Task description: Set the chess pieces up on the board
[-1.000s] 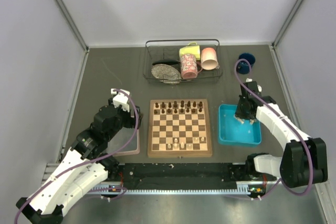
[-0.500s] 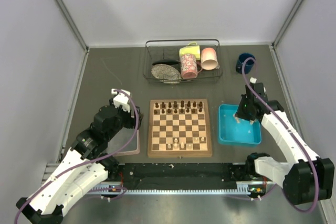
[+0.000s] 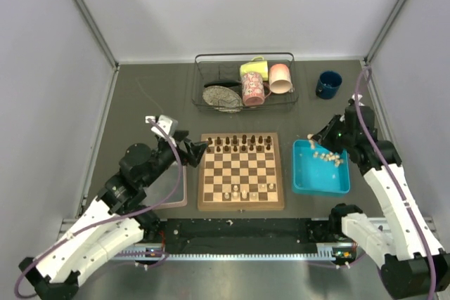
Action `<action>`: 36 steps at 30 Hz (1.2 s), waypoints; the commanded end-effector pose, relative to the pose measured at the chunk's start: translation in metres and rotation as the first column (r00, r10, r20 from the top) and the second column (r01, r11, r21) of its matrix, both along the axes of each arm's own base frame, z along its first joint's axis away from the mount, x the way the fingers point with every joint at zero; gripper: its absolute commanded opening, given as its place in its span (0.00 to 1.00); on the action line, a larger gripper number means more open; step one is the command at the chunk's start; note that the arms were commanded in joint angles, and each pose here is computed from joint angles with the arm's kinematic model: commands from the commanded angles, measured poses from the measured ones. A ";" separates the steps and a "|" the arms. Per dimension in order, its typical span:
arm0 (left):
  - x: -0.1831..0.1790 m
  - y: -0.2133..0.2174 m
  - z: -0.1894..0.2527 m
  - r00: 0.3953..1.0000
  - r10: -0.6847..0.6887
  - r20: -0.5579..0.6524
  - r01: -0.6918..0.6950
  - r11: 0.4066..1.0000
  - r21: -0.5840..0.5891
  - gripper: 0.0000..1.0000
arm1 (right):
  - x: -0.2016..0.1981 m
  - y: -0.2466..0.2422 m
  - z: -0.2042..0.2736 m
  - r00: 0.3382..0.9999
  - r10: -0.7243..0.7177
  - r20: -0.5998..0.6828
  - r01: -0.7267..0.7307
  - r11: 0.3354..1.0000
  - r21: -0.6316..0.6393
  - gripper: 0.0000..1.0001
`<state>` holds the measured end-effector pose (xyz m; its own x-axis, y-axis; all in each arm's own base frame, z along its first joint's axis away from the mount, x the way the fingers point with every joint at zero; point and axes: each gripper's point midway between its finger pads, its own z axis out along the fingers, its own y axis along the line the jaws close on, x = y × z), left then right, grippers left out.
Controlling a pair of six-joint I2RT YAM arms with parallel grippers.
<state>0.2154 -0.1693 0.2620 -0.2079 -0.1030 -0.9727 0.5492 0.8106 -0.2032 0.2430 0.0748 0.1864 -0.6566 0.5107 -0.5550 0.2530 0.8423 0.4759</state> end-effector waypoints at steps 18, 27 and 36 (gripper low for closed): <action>-0.055 -0.216 0.079 0.867 -0.124 0.483 0.188 0.978 -0.087 0.90 | -0.032 0.046 0.129 0.975 -0.050 0.217 -0.059 0.883 0.466 0.00; -0.062 -0.251 0.089 0.854 -0.096 0.512 0.186 0.974 -0.127 0.93 | -0.050 0.053 0.148 0.968 -0.035 0.250 -0.107 0.840 0.532 0.00; -0.050 -0.256 0.090 0.848 -0.026 0.529 0.100 0.989 -0.112 0.93 | -0.059 0.058 0.153 0.967 -0.018 0.255 -0.133 0.816 0.563 0.00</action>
